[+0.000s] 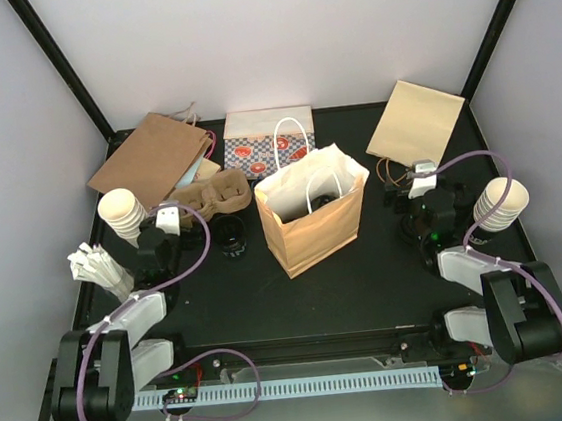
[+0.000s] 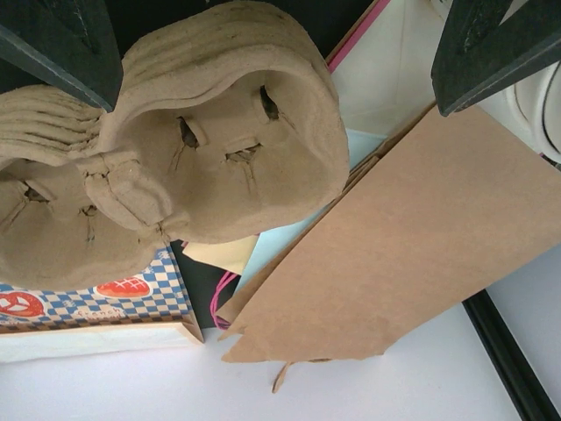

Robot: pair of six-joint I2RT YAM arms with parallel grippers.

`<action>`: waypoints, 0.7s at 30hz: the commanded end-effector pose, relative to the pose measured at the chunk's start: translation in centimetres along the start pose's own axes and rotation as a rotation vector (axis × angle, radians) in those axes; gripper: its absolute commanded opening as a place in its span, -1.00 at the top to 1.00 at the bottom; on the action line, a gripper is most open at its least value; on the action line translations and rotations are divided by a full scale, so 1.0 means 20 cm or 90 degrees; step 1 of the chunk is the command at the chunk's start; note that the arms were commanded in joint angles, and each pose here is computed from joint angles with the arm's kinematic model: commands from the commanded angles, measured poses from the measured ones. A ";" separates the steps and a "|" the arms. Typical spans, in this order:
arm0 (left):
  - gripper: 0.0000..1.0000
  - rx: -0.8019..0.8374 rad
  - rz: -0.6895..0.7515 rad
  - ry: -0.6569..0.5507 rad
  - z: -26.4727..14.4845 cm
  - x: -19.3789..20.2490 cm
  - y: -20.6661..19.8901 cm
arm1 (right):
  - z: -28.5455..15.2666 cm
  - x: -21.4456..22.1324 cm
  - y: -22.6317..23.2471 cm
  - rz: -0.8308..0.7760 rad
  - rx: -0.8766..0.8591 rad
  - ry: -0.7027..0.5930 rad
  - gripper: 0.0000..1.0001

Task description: Pack the takeout coffee

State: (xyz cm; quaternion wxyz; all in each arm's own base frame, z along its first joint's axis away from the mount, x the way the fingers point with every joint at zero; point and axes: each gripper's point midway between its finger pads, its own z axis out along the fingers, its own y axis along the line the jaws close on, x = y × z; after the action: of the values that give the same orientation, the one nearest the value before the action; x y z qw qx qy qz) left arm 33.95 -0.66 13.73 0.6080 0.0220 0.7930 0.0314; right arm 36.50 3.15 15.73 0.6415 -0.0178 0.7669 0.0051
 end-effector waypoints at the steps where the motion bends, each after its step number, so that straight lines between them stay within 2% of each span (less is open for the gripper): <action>1: -0.98 0.018 0.009 -0.078 0.04 -0.19 -0.01 | 0.05 -0.05 0.01 0.006 -0.008 -0.002 -1.00; 11: -0.97 0.032 0.018 -0.056 0.17 -0.22 0.00 | 0.07 -0.04 -0.01 0.006 -0.036 0.008 -1.00; 16: -0.97 0.049 0.012 -0.046 0.19 -0.21 0.00 | 0.00 -0.09 -0.07 -0.041 0.004 -0.066 -1.00; 21: -0.97 0.057 0.011 -0.045 0.19 -0.21 -0.01 | 0.02 -0.05 -0.07 -0.047 0.002 -0.069 -1.00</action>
State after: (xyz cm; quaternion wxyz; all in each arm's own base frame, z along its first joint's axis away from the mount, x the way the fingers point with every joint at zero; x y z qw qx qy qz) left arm 37.89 -0.55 15.05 0.6153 0.0441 0.7870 0.0139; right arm 36.81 2.32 14.96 0.6443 -0.0437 0.7636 -0.0024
